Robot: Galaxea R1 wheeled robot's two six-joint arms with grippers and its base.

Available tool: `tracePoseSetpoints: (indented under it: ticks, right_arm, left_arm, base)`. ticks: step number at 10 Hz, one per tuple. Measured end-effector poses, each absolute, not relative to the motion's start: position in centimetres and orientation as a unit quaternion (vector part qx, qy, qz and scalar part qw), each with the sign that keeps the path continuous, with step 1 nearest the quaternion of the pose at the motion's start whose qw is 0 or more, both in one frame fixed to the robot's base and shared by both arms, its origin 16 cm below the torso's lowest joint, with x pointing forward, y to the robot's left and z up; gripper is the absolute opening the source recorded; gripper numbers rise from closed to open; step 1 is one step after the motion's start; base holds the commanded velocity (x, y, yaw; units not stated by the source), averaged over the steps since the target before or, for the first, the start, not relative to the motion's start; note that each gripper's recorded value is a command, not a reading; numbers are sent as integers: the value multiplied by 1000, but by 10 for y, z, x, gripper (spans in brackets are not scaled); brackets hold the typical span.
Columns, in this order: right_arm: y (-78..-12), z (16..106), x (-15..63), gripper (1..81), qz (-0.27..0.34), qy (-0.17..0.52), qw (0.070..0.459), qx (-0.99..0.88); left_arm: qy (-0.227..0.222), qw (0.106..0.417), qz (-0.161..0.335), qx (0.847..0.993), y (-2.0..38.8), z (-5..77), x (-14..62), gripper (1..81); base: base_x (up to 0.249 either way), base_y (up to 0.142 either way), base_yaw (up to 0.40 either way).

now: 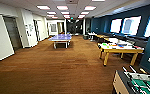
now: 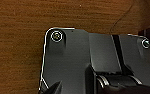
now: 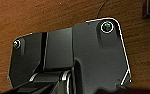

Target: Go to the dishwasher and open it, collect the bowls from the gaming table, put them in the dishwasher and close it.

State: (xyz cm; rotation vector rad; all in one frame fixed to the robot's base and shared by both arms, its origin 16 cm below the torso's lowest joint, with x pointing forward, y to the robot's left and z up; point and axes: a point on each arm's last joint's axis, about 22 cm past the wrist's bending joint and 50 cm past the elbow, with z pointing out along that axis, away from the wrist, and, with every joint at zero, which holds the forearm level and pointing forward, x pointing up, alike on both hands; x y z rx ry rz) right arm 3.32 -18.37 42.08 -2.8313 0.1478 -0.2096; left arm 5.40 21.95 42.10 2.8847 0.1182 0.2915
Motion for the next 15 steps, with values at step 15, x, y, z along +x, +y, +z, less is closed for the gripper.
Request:
tracePoseSetpoints:
  ticks: [15]
  right_arm:
    - [-184,421,34,811,-74,51,148,-985]
  left_arm:
    - [41,122,100,987,216,421,55,811]
  base:
    - [203,44,0]
